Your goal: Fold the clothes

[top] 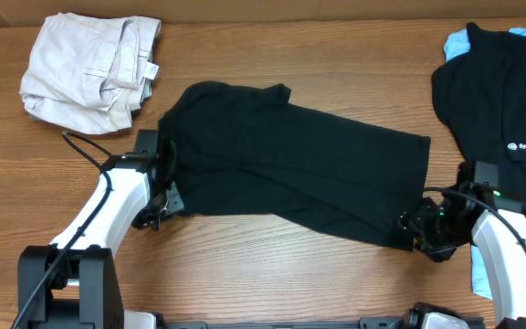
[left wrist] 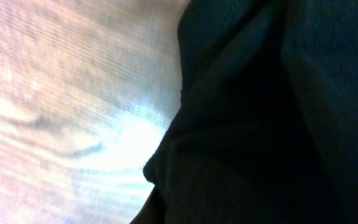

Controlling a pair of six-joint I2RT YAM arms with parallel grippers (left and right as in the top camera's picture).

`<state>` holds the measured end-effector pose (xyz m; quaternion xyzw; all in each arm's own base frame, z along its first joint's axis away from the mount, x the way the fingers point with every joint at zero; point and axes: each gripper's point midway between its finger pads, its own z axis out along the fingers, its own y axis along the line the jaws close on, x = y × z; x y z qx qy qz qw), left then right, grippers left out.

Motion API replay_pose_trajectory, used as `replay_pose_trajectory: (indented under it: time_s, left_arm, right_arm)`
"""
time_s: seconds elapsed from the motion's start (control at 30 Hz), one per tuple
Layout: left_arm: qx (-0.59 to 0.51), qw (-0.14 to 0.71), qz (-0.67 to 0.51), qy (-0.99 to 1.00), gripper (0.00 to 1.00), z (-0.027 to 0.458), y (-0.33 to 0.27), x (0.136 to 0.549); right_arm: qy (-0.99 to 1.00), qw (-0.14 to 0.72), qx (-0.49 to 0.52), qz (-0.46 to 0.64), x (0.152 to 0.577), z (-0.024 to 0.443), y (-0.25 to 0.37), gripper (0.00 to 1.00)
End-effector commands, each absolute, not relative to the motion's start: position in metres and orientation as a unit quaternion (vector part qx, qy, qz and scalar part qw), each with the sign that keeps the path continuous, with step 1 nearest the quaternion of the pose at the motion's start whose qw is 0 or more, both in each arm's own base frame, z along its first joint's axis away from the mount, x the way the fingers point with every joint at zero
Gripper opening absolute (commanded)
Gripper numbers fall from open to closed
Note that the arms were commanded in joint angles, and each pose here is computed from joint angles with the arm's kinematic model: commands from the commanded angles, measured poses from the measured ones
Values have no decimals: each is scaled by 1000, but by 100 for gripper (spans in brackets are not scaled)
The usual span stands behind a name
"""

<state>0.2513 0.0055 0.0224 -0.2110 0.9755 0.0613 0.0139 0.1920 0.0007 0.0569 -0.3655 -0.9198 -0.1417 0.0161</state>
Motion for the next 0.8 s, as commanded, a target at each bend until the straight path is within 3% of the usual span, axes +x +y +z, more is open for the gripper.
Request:
replay_pose_trajectory:
  time_s: [0.0,0.1,0.27,0.57,0.77]
  left_arm:
    - [-203,16,51,978,4,29,3,254]
    - [-203,17,50,978,4,29,3,254]
    - [-202,11,53,978,4,29,4,251]
    - [-190,1,78,979,4,30,11,244]
    - [-188,2,98,977,4,31,18,242]
  right_arm:
    - [-927,20,-344,-146,192,56,13,56]
    - [-932,6,-332,-148,200,51,23,32]
    - [-930,-21,-332,-155,211,39,29,6]
    - [-930,25,-338,-143,196,12,30,4]
    - [-927,-8,-345,-145,219,-1,25,4]
